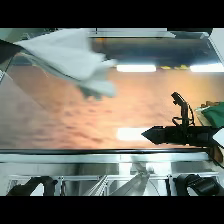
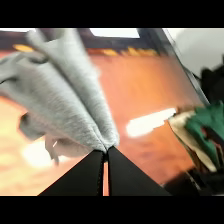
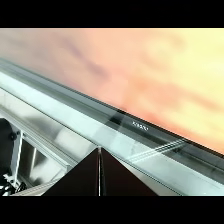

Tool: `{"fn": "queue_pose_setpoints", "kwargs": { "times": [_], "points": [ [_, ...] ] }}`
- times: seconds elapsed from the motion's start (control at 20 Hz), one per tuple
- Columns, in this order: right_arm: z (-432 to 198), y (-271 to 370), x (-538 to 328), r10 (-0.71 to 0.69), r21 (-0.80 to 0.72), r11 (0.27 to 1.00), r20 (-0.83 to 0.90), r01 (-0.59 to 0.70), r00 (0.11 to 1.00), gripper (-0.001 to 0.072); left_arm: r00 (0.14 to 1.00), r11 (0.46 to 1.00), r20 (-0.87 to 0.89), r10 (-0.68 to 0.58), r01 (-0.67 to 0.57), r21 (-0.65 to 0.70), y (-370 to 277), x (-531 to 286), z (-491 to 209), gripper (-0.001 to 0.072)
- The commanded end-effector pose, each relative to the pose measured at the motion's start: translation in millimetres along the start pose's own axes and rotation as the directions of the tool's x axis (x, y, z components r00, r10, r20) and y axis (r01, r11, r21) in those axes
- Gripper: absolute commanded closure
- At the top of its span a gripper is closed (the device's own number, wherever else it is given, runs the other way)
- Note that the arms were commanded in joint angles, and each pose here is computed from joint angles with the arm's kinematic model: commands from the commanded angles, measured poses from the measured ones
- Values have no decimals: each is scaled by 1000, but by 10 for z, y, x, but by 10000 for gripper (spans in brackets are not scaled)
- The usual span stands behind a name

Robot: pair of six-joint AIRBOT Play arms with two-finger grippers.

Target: Fold the shirts.

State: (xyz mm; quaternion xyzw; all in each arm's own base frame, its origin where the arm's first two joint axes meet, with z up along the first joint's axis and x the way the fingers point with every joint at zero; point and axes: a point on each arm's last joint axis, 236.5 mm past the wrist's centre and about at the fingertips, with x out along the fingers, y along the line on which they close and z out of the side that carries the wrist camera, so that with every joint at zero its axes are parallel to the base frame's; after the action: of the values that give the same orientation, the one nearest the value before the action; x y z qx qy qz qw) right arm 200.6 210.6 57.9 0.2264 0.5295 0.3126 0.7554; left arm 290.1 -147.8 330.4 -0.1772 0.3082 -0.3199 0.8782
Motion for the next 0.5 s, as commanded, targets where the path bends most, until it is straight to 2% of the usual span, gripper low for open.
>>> {"fn": "queue_pose_setpoints", "kwargs": {
  "times": [0.0,0.1,0.15,0.2,0.25,0.3,0.4,0.45],
  "points": [
    [-6,2,2,1,1,1000,-3,-1,1000,698,984,1000,-176,14,-13,12,83,270,-289,690],
    [1,-5,0,-1,2,1000,0,1,1000,698,960,994,-260,108,-106,22,434,487,-410,693],
    [29,-7,-2,-2,3,1000,12,2,1000,697,925,987,-346,157,-153,38,617,581,-581,496],
    [48,-10,-2,-3,3,1000,19,3,1000,651,878,978,-434,204,-197,62,789,654,-765,154],
    [79,-26,-7,-8,4,1000,32,7,999,387,829,969,-503,242,-236,78,937,700,-914,-11],
    [115,-55,-22,-13,14,1000,45,12,999,203,779,959,-564,274,-268,96,1073,732,-1048,-13],
    [230,-192,-73,-39,58,998,80,35,996,215,716,946,-628,305,-304,114,1263,813,-1197,-9],
    [280,-312,-85,-63,85,995,86,55,994,214,707,949,-644,292,-297,104,1306,876,-1270,31]
  ]
}}
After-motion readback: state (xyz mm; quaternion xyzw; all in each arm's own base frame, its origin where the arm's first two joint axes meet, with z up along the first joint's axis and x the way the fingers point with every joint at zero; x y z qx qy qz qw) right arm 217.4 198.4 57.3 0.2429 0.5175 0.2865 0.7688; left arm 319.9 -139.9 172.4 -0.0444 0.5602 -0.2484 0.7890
